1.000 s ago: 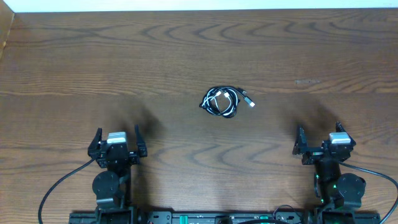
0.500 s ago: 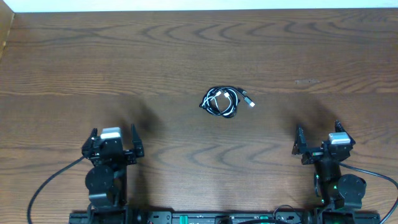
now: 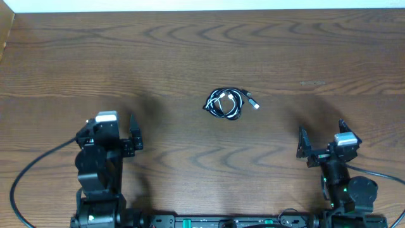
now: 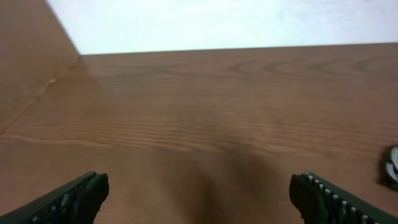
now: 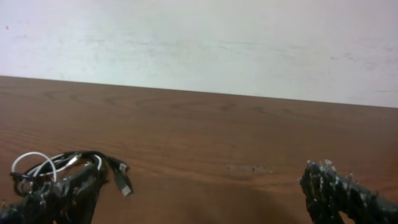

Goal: Untangle cables
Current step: 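Move the left gripper over the cable bundle and grasp it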

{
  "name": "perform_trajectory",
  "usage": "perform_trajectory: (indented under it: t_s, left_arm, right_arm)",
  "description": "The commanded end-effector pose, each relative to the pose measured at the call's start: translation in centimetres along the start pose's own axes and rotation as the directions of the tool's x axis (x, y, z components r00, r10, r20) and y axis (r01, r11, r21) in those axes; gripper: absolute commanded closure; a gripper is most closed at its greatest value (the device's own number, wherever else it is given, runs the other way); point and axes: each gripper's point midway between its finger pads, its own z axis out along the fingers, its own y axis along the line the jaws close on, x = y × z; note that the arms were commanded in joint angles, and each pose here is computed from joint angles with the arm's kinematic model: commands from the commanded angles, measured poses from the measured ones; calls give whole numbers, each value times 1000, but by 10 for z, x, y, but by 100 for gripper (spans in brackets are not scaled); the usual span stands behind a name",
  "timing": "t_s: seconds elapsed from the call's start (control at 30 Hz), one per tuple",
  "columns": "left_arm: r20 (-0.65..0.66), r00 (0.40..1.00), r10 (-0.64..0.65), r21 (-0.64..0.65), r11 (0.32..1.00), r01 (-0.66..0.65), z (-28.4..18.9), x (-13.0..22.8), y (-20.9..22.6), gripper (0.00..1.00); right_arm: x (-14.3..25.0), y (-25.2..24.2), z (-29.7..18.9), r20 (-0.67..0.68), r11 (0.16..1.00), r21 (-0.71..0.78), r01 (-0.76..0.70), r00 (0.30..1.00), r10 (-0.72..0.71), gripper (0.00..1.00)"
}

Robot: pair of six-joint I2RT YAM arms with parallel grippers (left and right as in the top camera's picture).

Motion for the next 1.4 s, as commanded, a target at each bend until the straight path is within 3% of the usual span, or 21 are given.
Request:
perform_trajectory:
  t_s: [0.0, 0.13, 0.27, 0.4, 0.67, 0.8, 0.93, 1.03, 1.27, 1.3, 1.37]
  left_arm:
    - [3, 999, -41, 75, 996, 41, -1, -22, -11, 2]
    - [-78, 994, -79, 114, 990, 88, 2, -32, -17, 2]
    - [-170, 982, -77, 237, 964, 117, 1, -48, -37, 2]
    - [-312, 944, -106, 278, 940, 197, 7, -56, -49, 2]
    - [-492, 870, 42, 399, 898, 183, 35, -68, -106, 2]
    - [-579, 806, 123, 460, 865, 198, 54, -59, -157, 2]
    - [-588, 789, 177, 522, 829, 202, 67, -47, -191, 2]
    - [-620, 753, 220, 554, 802, 222, 67, -31, -209, 2]
    - [-621, 739, 262, 577, 791, 205, 101, -2, -232, 2]
    - [-626, 730, 274, 580, 790, 201, 105, 4, -234, 13]
    - [-630, 709, 317, 595, 783, 179, 114, 21, -237, 25]
  right_arm:
    - [-27, 5, 4, -4, 999, -35, -18, 1000, 18, 1]
    - [-45, 10, 18, -64, 996, -78, -35, 997, 30, 1]
    - [-63, 15, 39, -139, 989, -131, -64, 989, 46, 1]
    - [-75, 19, 64, -237, 977, -182, -111, 969, 66, 1]
    - [-91, 30, 109, -417, 937, -274, -219, 905, 89, 1]
    - [-92, 34, 127, -486, 914, -297, -276, 868, 104, 1]
    - [-90, 29, 139, -477, 921, -286, -265, 873, 103, 1]
    - [-87, 29, 140, -490, 917, -273, -290, 862, 127, 1]
    - [-90, 43, 135, -506, 876, -329, -353, 849, 151, 1]
    - [-89, 43, 134, -510, 876, -328, -355, 847, 152, 1]
    - [-87, 43, 133, -518, 875, -324, -359, 841, 153, 4]
